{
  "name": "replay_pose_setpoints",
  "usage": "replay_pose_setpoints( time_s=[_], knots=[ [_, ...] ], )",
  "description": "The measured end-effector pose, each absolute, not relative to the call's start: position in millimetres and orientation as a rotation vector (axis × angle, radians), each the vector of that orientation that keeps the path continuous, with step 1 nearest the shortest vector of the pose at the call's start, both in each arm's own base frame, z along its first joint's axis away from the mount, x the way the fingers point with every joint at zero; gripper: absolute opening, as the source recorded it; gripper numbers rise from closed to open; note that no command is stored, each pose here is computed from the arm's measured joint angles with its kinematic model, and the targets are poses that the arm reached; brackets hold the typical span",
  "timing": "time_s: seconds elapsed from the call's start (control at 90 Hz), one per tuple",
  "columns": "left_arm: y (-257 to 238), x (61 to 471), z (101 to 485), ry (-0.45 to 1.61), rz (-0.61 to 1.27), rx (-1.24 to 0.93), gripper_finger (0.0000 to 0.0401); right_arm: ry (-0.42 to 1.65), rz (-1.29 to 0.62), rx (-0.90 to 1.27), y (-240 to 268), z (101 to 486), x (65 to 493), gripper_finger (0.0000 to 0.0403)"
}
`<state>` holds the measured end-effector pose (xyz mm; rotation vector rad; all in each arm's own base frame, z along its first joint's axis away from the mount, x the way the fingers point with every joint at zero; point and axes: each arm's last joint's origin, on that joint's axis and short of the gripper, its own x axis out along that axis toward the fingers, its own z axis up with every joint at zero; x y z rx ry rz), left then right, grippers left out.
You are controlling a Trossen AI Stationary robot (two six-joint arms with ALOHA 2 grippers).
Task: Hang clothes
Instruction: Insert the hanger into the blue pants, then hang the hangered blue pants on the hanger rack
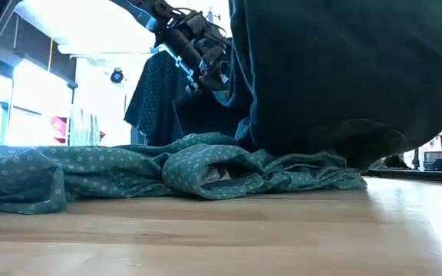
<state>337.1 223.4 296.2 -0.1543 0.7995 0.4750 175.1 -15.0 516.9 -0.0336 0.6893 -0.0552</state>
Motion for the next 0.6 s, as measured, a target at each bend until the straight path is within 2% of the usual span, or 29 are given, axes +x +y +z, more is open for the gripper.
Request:
replay_pose_setpoints(
  time_s=[0.1, 0.311, 0.467, 0.6],
  knots=[
    [220.6, 329.9, 324.5, 0.820, 0.634, -0.124, 0.0121, 0.684, -0.200, -0.065, -32.7, 530.3, 173.9, 0.0022],
    [203.3, 312.7, 387.5, 0.818, 0.621, 0.058, 0.0120, 0.394, -0.309, -0.018, -61.2, 554.4, 178.0, 0.0022],
    [185.3, 285.4, 450.8, 0.718, 0.798, 0.286, 0.0120, 0.258, -0.394, -0.029, -81.3, 569.3, 185.2, 0.0022],
    [173.5, 263.6, 488.9, 0.604, 0.847, 0.445, 0.0120, 0.185, -0.459, -0.013, -103.1, 572.7, 188.8, 0.0022]
  ],
)
